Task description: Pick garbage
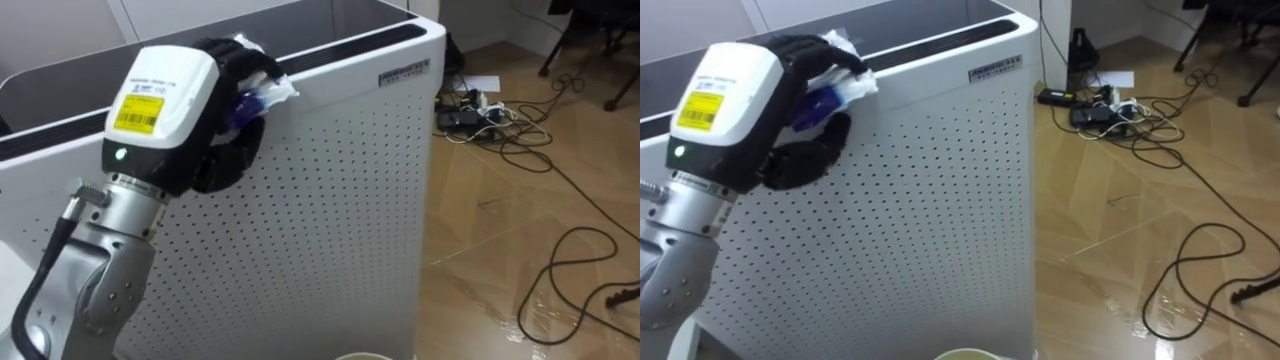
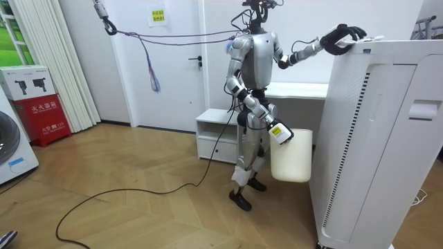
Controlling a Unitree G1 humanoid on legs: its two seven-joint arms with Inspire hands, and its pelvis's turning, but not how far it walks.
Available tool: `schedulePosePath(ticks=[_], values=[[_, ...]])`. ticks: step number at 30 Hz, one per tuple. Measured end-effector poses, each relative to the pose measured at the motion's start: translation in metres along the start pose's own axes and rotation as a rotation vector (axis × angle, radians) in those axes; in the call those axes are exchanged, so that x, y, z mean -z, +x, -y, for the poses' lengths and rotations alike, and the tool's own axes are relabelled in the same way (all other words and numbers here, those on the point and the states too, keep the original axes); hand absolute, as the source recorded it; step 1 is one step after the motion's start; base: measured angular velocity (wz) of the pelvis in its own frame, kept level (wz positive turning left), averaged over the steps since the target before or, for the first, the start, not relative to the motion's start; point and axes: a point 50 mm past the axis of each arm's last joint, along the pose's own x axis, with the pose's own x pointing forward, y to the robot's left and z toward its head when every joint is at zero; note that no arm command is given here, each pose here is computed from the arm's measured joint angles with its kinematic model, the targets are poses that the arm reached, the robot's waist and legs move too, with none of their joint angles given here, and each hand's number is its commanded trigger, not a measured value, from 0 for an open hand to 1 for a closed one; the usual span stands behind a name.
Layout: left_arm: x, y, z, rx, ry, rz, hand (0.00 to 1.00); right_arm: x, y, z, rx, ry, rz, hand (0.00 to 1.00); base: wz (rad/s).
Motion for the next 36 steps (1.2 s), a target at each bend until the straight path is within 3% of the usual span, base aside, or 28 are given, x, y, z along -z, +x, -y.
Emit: schedulePosePath(ticks=[15,26,28,32,36], values=[[-0.002,0.007,-0.009,-0.065,0.014,0.003,1.00,0.000,0.001,-0.001,0.011,0.011,-0.005,1.00,0.01],[-0.012,0.006,-0.032,-0.154,-0.043,0.087,1.00,-0.009,-0.001,0.003,0.039,0.005,0.059,1.00,0.07],[-0.015,0.006,-0.034,-0.153,-0.114,0.109,1.00,-0.010,-0.001,0.002,0.036,0.004,0.066,1.00,0.09],[-0.028,-0.004,-0.041,-0.148,-0.397,0.170,1.00,-0.012,-0.001,0.000,0.017,-0.002,0.090,1.00,0.03],[-0.043,-0.015,-0.039,-0.059,-0.609,0.266,1.00,-0.014,0.000,-0.004,0.004,-0.002,0.110,1.00,0.01]])
